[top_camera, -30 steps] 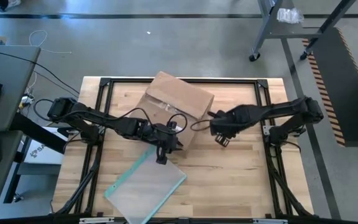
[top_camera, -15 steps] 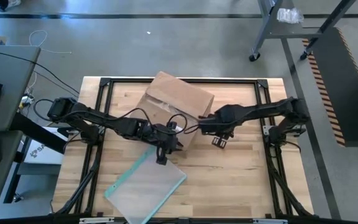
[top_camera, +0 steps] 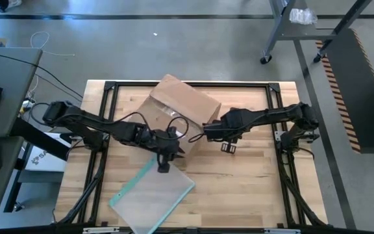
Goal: Unpack boxes
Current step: Open the cardboard box using the black cutter
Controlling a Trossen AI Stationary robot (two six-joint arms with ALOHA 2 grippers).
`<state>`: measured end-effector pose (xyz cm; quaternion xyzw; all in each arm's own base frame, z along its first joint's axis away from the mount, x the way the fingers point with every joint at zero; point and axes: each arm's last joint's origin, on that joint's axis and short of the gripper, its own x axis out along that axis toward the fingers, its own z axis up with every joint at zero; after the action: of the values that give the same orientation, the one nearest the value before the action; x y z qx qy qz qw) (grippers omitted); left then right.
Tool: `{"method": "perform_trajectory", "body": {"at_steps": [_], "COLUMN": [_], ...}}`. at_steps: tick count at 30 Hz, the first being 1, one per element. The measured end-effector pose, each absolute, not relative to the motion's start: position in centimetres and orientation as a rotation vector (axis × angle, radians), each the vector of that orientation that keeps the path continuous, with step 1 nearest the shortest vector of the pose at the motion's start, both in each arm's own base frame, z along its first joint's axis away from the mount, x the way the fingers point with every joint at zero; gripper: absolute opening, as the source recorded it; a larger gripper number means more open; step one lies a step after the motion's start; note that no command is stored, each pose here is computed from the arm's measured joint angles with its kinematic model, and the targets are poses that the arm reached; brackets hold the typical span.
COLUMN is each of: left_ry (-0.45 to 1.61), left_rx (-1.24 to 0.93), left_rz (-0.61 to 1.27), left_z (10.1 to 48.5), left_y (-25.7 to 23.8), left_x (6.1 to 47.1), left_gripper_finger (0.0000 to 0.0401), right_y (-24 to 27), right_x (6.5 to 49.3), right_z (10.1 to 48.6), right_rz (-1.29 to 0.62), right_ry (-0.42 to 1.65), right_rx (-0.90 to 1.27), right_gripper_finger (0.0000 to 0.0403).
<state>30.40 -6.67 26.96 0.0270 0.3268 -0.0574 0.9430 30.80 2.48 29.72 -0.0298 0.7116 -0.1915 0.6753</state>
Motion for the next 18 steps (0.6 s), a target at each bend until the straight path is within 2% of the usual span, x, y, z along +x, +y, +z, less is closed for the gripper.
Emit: {"method": "perform_trajectory", "body": {"at_steps": [6,18], "left_ry": [0.771,0.775], "left_rx": [0.094,0.053], "left_rz": [-0.074,-0.082], "left_z": [26.1,26.5], "left_y": [-6.9,-8.2], "left_x": [29.8,29.5], "left_gripper_finger": [0.0062,0.0062], "right_y": [2.7,2.8], "right_x": [30.9,31.7], "right_z": [29.6,28.9], "right_rz": [-0.419,-0.372], "right_ry": [1.607,1.594], "right_rx": [-0.064,-0.094], "right_gripper_finger": [0.0118,0.0118]}}
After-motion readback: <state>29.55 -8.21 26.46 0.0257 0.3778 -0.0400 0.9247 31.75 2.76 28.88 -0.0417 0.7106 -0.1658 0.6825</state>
